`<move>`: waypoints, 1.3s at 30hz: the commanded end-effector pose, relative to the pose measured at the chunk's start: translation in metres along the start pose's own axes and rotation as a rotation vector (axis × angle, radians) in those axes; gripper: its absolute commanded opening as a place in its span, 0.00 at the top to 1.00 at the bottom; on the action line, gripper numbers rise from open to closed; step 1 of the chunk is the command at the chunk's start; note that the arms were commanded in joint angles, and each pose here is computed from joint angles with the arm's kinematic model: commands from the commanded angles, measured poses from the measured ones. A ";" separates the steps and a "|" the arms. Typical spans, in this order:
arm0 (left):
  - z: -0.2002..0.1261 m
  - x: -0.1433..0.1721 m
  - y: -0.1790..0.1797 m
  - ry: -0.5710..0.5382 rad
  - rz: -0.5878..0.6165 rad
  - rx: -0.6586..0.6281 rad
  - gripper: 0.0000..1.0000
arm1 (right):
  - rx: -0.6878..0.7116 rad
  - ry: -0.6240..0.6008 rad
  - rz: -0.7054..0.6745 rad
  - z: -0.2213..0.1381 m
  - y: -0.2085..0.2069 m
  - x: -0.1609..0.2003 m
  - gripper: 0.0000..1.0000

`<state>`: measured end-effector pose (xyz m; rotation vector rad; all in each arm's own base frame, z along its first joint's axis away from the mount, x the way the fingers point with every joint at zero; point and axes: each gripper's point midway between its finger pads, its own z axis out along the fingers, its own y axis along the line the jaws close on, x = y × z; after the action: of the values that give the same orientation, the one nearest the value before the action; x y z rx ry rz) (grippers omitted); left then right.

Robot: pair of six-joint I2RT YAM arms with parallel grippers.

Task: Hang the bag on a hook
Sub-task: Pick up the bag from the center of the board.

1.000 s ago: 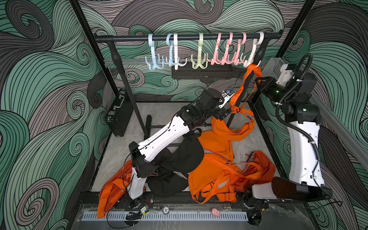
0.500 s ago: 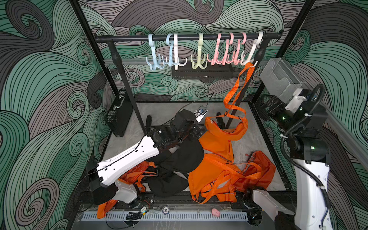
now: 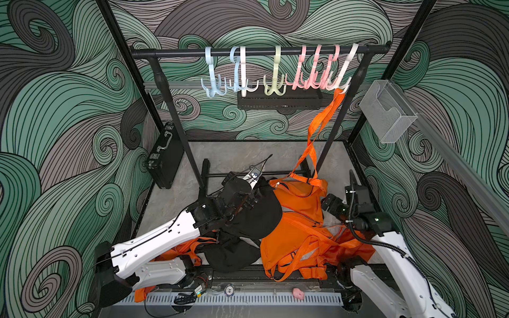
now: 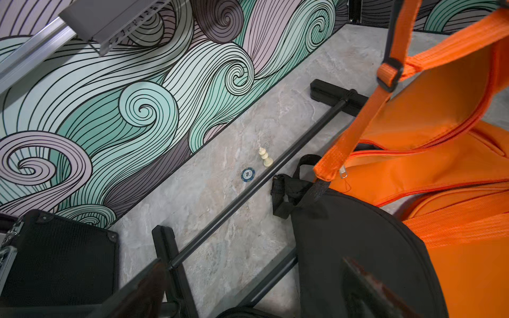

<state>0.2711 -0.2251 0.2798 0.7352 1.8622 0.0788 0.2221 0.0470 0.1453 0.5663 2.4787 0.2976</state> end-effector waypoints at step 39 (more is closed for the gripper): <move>-0.011 -0.007 0.010 -0.085 -0.018 -0.021 0.02 | 0.122 0.033 -0.364 0.022 0.044 0.047 0.94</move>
<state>0.2685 -0.2174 0.2877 0.7031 1.8071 0.0719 0.2120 0.1061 0.0924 0.1568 2.6267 -0.0256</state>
